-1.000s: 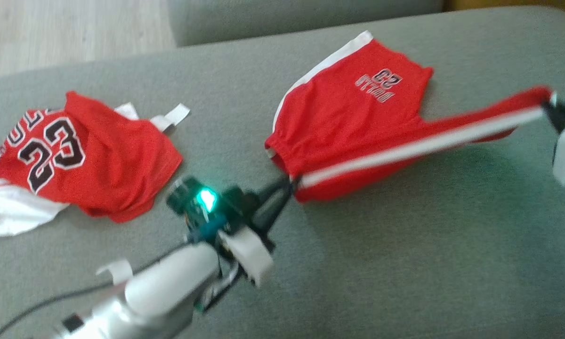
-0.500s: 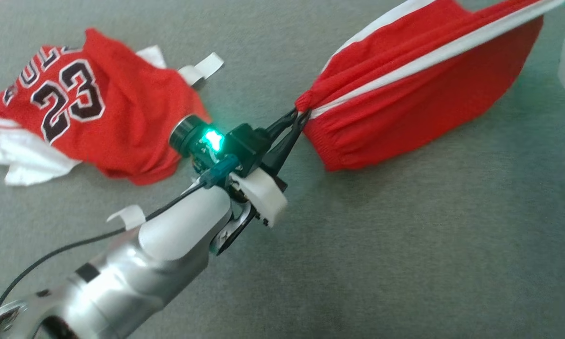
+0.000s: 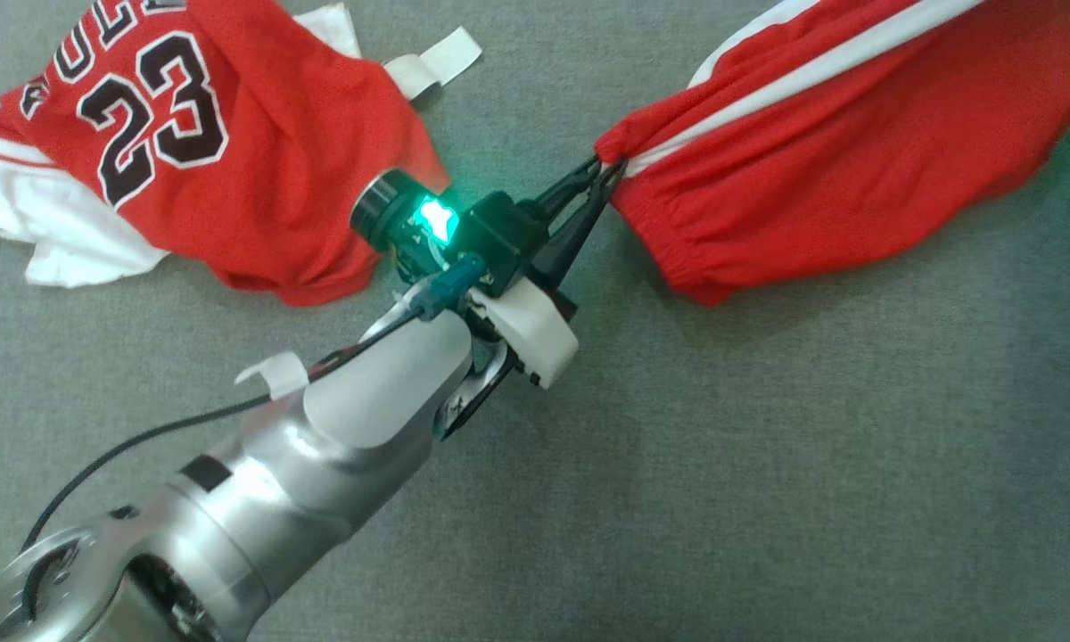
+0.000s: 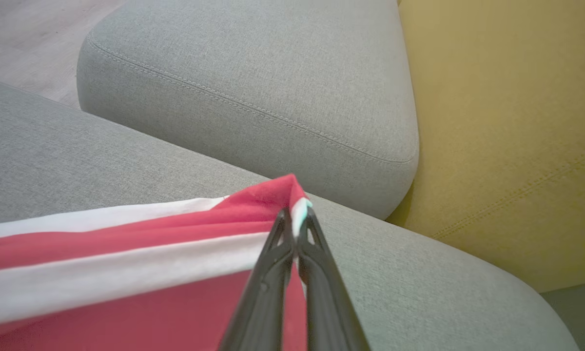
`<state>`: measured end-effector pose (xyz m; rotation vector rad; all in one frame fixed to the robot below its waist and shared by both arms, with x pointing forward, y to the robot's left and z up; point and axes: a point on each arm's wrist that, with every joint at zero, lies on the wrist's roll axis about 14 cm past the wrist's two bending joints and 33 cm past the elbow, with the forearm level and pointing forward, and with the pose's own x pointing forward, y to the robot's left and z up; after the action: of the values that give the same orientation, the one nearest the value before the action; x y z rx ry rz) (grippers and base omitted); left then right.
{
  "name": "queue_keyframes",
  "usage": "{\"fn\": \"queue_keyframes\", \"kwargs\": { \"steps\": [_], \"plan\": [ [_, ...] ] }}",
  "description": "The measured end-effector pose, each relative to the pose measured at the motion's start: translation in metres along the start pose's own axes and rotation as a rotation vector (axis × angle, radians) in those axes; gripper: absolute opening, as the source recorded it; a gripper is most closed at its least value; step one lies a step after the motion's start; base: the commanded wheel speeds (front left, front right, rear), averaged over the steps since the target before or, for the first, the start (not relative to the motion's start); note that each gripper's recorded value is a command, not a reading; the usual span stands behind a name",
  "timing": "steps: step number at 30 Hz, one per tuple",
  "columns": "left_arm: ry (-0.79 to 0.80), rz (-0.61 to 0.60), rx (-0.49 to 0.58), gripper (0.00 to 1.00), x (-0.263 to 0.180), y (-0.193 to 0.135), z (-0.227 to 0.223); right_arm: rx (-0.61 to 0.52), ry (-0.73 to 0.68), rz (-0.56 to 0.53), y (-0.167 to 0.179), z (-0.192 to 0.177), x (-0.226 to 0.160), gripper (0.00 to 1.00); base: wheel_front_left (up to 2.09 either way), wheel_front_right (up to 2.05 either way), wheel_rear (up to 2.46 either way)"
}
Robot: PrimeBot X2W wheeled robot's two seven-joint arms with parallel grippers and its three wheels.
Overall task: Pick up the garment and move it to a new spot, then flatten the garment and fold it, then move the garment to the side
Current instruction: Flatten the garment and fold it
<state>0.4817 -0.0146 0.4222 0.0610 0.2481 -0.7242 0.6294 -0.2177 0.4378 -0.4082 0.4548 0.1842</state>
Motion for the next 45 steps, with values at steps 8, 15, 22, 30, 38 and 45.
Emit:
{"fn": "queue_keyframes", "kwargs": {
  "steps": [8, 15, 22, 30, 38, 45],
  "plan": [
    [0.004, 0.022, -0.007, 0.00, 0.006, 0.010, -0.007, -0.002, 0.052, 0.021, 0.013, -0.020, 0.020, 0.00, 0.00, 0.00, 0.00],
    [0.022, 0.036, -0.013, 1.00, 0.006, 0.015, -0.014, 0.031, 0.003, 0.011, 0.012, -0.014, 0.024, 1.00, 0.00, 0.00, 0.00],
    [0.011, 0.052, 0.000, 1.00, 0.004, 0.019, -0.008, 0.086, -0.085, -0.019, 0.002, 0.004, 0.016, 1.00, 0.00, 0.00, 0.00],
    [-0.049, 0.151, 0.012, 1.00, -0.007, 0.036, 0.019, 0.255, -0.313, -0.071, -0.014, 0.053, -0.012, 1.00, 0.00, 0.00, 0.00],
    [-0.242, 0.370, -0.027, 1.00, -0.053, 0.067, 0.078, 0.448, -0.540, -0.068, -0.011, 0.084, -0.076, 1.00, 0.00, 0.00, 0.00],
    [-0.361, 0.535, -0.057, 1.00, -0.111, 0.075, 0.093, 0.544, -0.600, -0.060, 0.026, 0.051, -0.140, 1.00, 0.00, 0.00, 0.00]
  ]
}}
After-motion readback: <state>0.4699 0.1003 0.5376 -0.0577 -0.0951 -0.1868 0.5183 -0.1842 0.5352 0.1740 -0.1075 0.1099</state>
